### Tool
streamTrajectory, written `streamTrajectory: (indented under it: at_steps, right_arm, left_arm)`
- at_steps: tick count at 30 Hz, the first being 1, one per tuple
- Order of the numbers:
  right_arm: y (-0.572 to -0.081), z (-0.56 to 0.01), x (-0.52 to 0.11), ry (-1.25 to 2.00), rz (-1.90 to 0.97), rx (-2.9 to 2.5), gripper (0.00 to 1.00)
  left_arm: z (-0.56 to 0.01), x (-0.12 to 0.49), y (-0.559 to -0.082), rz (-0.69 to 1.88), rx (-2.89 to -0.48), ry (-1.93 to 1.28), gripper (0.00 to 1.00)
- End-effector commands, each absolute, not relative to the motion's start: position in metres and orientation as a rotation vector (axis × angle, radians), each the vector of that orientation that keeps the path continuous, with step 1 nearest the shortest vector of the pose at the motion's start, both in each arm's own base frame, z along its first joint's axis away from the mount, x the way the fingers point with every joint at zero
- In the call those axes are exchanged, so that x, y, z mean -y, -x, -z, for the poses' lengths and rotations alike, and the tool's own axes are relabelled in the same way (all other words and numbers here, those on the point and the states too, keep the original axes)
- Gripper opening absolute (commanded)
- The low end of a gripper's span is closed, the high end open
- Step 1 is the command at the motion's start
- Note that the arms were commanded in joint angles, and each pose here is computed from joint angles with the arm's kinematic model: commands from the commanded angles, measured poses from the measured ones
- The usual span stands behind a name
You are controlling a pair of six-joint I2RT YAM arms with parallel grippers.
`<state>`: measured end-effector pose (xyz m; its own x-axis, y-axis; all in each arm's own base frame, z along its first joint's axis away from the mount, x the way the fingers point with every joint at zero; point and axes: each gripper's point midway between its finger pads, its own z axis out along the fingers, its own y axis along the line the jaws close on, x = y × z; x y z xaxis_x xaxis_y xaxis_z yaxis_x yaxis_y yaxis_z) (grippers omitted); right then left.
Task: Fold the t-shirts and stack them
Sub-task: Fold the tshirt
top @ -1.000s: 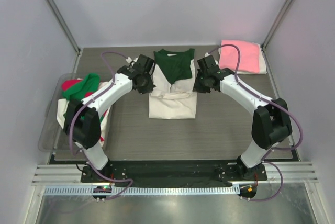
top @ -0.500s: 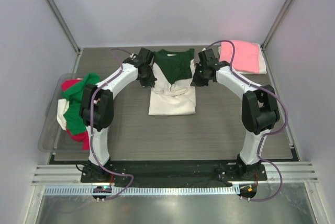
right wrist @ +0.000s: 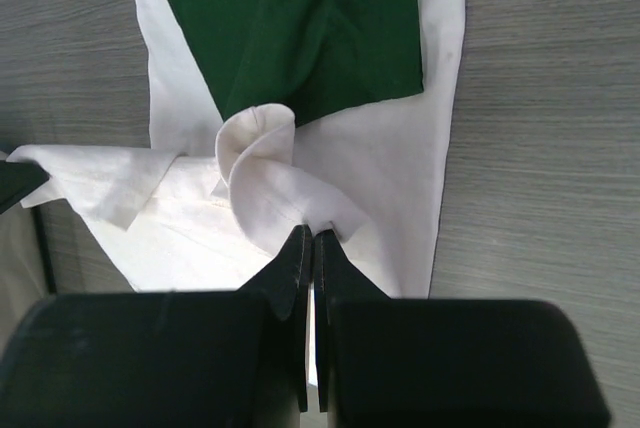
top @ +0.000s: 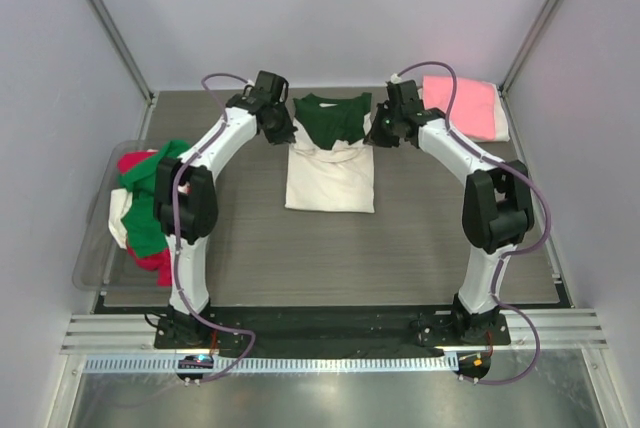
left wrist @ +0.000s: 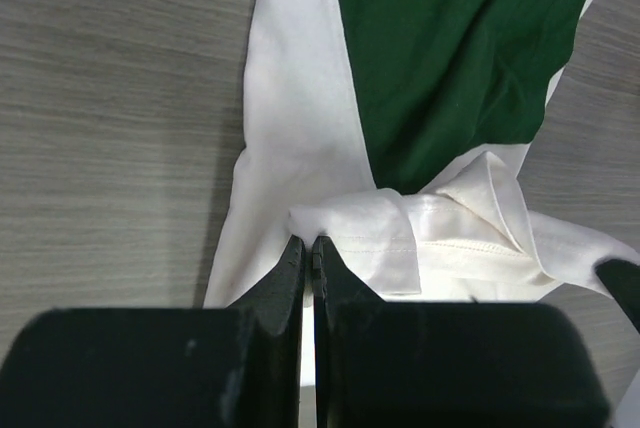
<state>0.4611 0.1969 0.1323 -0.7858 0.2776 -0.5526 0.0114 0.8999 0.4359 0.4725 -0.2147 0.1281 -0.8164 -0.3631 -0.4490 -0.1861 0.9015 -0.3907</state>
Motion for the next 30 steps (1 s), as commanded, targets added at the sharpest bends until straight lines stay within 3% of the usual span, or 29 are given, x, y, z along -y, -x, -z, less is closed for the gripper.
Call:
streamTrajectory:
  at_steps: [1,11,14,15,17,18,19,24,30]
  right_arm:
    - [-0.479,-0.138,-0.204,-0.154,-0.592,-2.367,0.01]
    - [-0.493,-0.109,-0.206,-0.165,-0.600,-2.402,0.01]
    - [-0.503,-0.104,-0.204,-0.181,-0.596,-2.405,0.02]
    - [-0.506,-0.103,-0.202,-0.194,-0.591,-2.408,0.21]
    - [-0.522,-0.107,-0.199,-0.224,-0.599,-2.401,0.49]
    - [-0.528,-0.109,-0.198,-0.234,-0.591,-2.407,0.64]
    - [-0.537,-0.121,-0.197,-0.236,-0.578,-2.408,0.67]
    - [-0.530,-0.177,-0.202,-0.202,-0.583,-2.342,0.70]
    - [-0.458,-0.188,-0.250,-0.046,-0.566,-2.369,0.69]
  left_arm:
    - [-0.132,0.222,-0.489,0.522,-2.513,0.345,0.01]
    - [-0.098,0.224,-0.494,0.546,-2.576,0.375,0.02]
    - [-0.090,0.222,-0.502,0.563,-2.583,0.390,0.06]
    - [-0.088,0.219,-0.507,0.567,-2.586,0.408,0.12]
    - [-0.073,0.216,-0.511,0.568,-2.640,0.445,0.20]
    - [-0.096,0.213,-0.529,0.594,-2.590,0.454,0.29]
    - [-0.086,0.210,-0.523,0.581,-2.656,0.471,0.31]
    - [-0.161,0.194,-0.523,0.529,-2.564,0.409,0.43]
    - [-0.173,0.169,-0.465,0.448,-2.605,0.404,0.45]
